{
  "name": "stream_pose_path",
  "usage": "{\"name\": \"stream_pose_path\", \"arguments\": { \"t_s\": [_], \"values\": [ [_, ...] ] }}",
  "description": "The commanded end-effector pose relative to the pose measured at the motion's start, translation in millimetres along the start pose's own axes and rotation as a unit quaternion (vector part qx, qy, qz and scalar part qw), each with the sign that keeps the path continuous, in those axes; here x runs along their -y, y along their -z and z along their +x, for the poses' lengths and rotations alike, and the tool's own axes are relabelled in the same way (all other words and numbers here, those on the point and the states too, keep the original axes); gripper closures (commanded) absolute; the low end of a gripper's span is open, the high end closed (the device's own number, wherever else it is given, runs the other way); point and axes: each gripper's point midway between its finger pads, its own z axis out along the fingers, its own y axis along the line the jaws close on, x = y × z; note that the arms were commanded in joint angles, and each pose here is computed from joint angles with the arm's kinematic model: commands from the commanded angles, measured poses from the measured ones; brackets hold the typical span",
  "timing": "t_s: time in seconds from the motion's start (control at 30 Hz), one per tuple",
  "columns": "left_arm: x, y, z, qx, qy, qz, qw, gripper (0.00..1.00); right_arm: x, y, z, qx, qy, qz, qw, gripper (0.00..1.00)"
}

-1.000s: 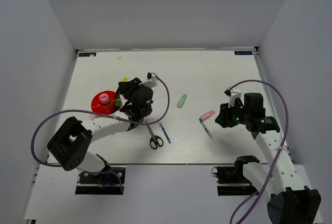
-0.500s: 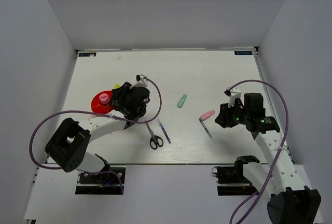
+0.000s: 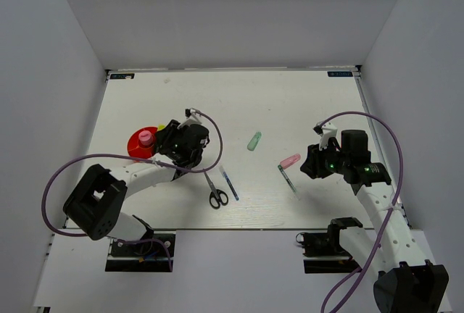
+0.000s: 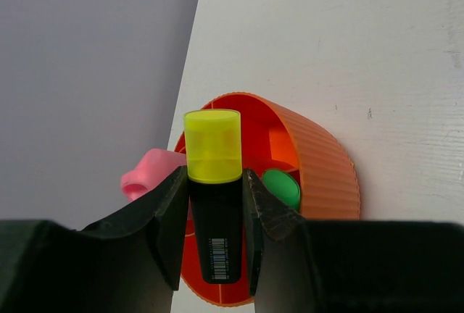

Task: Sort the stationery into containers
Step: Place the pen in the storage box.

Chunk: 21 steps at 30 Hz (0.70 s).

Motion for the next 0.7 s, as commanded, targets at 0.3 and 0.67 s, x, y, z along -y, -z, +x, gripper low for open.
{"name": "stream_pose_path", "arguments": {
  "t_s": [0.3,0.67],
  "values": [
    [4,-6,11,-0.017,0.026,0.005,1.000,0.97,-6,6,-15,0.020,0.013,-0.010,1.000,0.57],
    [8,-5,15,-0.023,0.029,0.014,0.999,0.85,-6,5,-13,0.018,0.011,-0.012,1.000,0.57]
  ]
}}
